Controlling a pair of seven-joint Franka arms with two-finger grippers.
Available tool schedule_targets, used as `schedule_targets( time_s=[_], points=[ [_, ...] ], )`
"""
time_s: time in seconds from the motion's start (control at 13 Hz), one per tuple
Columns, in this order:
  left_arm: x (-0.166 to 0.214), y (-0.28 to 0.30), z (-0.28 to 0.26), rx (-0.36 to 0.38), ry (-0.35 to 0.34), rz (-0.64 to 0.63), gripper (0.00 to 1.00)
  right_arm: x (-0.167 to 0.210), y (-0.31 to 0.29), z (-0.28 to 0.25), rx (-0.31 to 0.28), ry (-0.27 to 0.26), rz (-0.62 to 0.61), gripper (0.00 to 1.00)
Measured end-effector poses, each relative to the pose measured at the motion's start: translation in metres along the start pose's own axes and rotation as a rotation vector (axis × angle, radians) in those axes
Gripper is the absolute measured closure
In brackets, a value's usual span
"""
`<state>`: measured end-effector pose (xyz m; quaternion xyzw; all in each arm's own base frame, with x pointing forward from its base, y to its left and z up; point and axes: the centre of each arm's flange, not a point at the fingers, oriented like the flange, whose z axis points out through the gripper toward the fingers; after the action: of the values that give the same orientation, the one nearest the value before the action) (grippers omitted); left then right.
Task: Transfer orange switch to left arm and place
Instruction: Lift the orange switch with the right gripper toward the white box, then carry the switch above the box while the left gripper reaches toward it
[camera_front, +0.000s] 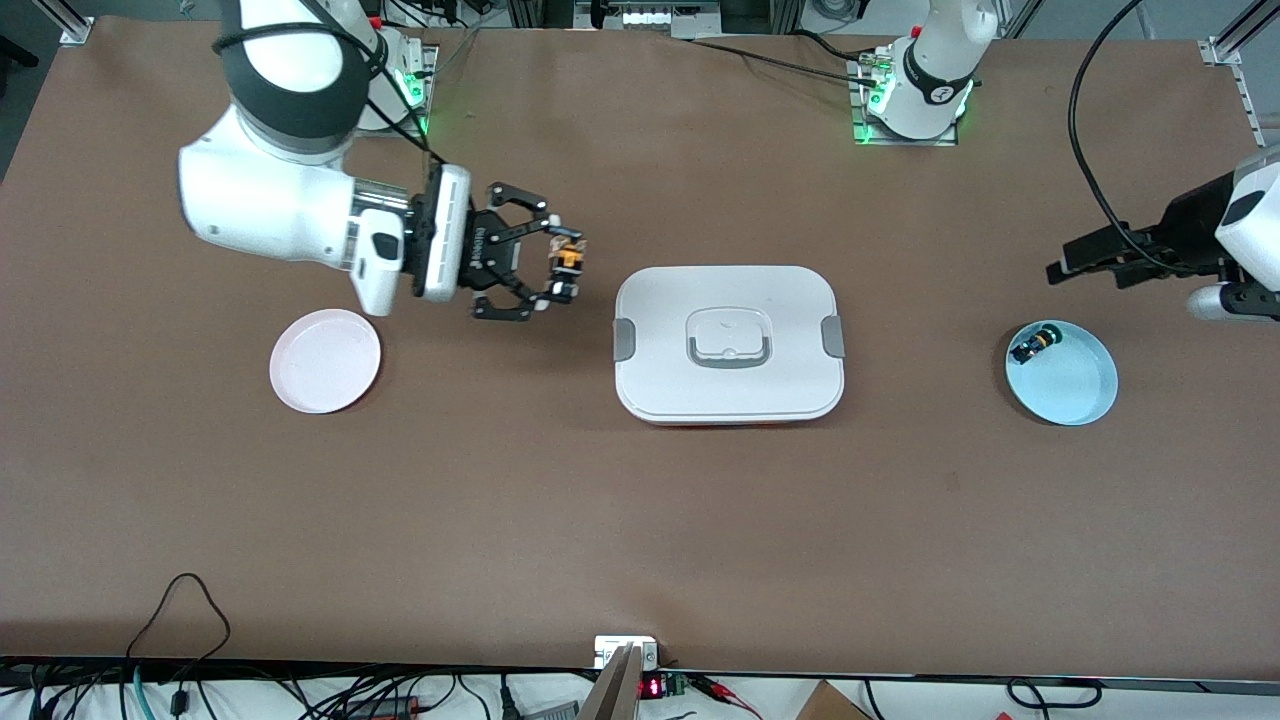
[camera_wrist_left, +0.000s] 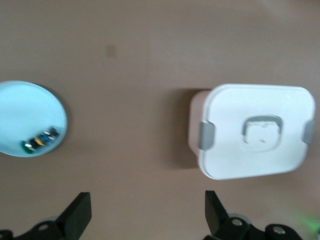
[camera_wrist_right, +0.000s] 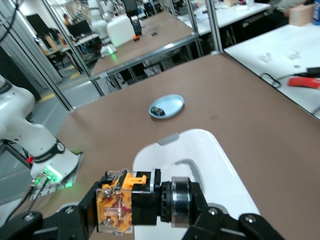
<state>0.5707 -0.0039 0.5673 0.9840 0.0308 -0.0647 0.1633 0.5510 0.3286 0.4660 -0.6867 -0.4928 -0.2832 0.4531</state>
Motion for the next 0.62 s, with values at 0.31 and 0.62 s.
schedule_targets(
  time_s=[0.31,0.62],
  points=[
    [-0.018,0.037,0.026,-0.307,-0.245,0.034,0.00,-0.003,-0.012,0.053,0.072,0.234,-0.056,0.28],
    [-0.004,0.057,0.067,-0.686,-0.419,0.023,0.00,-0.009,-0.008,0.073,0.068,0.348,-0.094,0.28]
  ],
)
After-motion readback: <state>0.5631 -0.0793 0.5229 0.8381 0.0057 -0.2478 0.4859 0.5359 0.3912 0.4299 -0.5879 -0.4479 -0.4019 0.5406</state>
